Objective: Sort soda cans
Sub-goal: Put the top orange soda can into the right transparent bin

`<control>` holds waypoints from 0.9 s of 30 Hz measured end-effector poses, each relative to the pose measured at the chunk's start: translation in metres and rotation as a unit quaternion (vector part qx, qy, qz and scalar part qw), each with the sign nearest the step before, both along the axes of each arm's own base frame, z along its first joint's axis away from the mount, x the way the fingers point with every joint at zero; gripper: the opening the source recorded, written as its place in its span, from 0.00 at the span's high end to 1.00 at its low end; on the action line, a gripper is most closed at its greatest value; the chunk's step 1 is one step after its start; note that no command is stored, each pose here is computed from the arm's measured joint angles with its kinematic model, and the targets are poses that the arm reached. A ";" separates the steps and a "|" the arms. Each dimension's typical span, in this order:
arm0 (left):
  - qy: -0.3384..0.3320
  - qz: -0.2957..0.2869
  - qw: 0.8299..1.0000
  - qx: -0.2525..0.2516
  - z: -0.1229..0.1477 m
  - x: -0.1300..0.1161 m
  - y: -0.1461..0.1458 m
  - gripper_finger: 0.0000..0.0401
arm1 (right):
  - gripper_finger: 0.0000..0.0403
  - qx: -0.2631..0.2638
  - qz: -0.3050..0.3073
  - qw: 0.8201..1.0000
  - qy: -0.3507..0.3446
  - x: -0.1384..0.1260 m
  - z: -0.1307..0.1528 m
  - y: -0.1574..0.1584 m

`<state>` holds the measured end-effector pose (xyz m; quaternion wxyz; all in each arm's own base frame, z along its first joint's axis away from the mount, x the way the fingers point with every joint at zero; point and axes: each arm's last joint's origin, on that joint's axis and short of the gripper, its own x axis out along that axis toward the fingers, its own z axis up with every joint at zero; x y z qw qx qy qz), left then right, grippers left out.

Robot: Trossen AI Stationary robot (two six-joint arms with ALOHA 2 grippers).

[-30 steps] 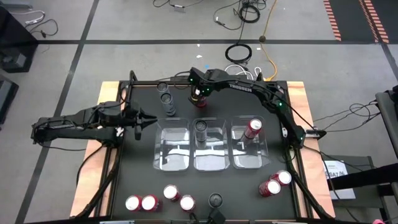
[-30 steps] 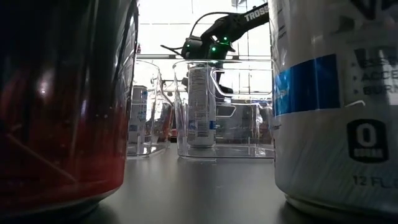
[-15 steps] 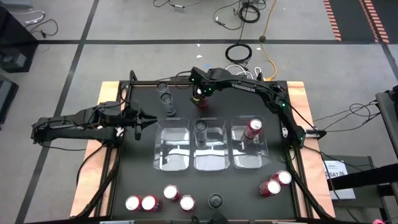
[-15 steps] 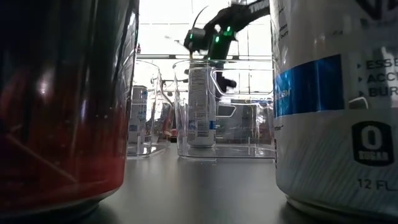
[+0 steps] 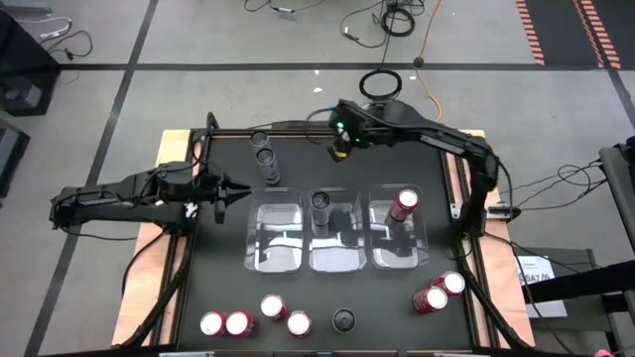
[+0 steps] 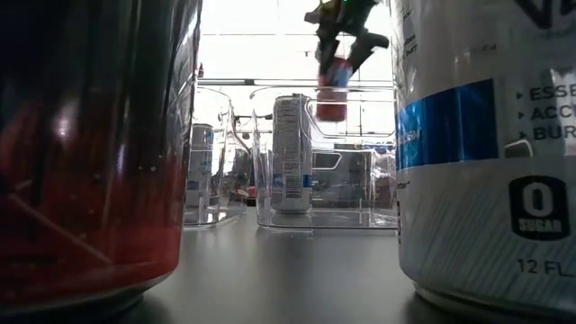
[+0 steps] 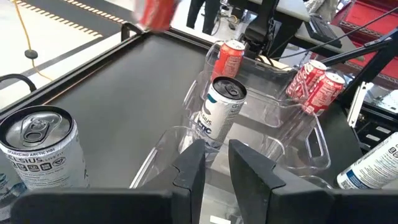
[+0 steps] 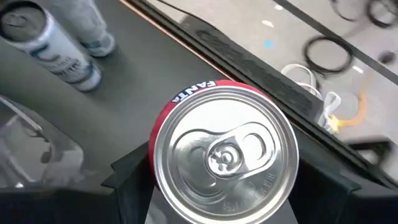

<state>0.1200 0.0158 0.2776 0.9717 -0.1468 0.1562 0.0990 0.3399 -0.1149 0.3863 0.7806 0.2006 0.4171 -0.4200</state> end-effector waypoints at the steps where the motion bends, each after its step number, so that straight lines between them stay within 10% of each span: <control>1: 0.000 0.000 1.000 0.000 0.000 0.000 0.000 0.80 | 0.30 0.001 -0.008 1.000 0.000 -0.008 0.007 0.006; 13: 0.000 0.000 1.000 0.001 0.000 0.000 0.000 0.80 | 0.30 0.024 -0.099 0.994 -0.046 -0.085 -0.006 0.090; 27: 0.000 0.000 1.000 0.001 0.000 0.000 0.000 0.80 | 0.30 0.081 -0.141 0.984 -0.070 -0.096 -0.053 0.139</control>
